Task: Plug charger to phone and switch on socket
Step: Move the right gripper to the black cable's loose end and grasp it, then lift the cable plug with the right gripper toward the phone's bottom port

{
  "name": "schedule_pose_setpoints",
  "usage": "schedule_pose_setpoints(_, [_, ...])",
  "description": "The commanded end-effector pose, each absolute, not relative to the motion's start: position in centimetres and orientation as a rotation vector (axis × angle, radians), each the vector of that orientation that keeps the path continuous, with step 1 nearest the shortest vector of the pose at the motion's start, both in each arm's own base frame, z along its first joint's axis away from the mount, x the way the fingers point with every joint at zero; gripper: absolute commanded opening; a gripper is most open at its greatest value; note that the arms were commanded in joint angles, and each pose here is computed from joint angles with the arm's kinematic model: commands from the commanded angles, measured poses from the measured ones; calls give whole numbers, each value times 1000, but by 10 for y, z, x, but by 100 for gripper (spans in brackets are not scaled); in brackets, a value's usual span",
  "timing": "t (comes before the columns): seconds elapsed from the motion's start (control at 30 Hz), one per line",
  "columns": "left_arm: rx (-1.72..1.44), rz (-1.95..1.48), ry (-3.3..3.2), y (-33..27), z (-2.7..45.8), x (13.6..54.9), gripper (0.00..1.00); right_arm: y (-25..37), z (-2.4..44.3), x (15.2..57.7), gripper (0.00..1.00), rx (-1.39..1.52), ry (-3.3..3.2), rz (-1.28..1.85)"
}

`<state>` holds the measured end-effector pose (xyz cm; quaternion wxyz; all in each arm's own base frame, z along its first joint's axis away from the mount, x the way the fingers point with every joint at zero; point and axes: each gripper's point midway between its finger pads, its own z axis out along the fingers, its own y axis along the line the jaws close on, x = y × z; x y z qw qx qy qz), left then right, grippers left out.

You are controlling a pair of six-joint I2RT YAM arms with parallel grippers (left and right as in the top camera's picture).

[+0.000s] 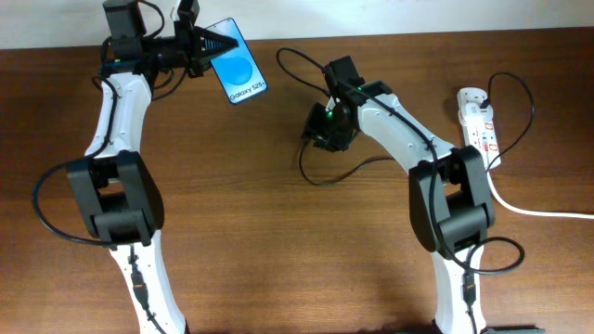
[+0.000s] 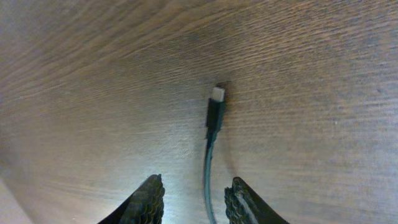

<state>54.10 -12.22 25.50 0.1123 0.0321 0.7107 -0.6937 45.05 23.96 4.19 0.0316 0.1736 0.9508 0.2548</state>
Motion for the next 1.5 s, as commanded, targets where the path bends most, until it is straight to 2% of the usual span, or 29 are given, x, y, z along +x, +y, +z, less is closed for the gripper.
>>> schedule_pose_setpoints(0.0, [141, -2046, 2068, -122, 263, 537, 0, 244, 26, 454, 38, 545, 2943, 785])
schedule_pose_setpoints(0.57, [144, -2048, 2068, -123, 263, 537, 0, 257, 12, 462, 38, 483, 2900, 700])
schedule_pose_setpoints(0.77, [144, -2047, 2068, -123, 263, 537, 0, 257, -8, 455, 37, 497, 2947, 687])
schedule_pose_setpoints(0.87, [144, -2047, 2068, -123, 263, 537, 0, 257, -8, 454, 23, 499, 2952, 684])
schedule_pose_setpoints(1.03, [143, -2046, 2068, -122, 263, 537, 0, 260, -6, 448, 4, 421, 2980, 729])
schedule_pose_setpoints(1.17, [141, -2046, 2067, -121, 263, 537, 0, 264, 36, 454, 4, 117, 2899, 890])
schedule_pose_setpoints(1.23, [148, -2050, 2069, -124, 263, 536, 0, 266, 79, 454, 4, -110, 2786, 1024])
schedule_pose_setpoints(1.37, [148, -2051, 2069, -124, 263, 536, 0, 250, 147, 452, 4, -228, 2639, 1112])
schedule_pose_setpoints(1.47, [148, -2051, 2070, -124, 263, 536, 0, 235, 188, 433, 4, -347, 2576, 1128])
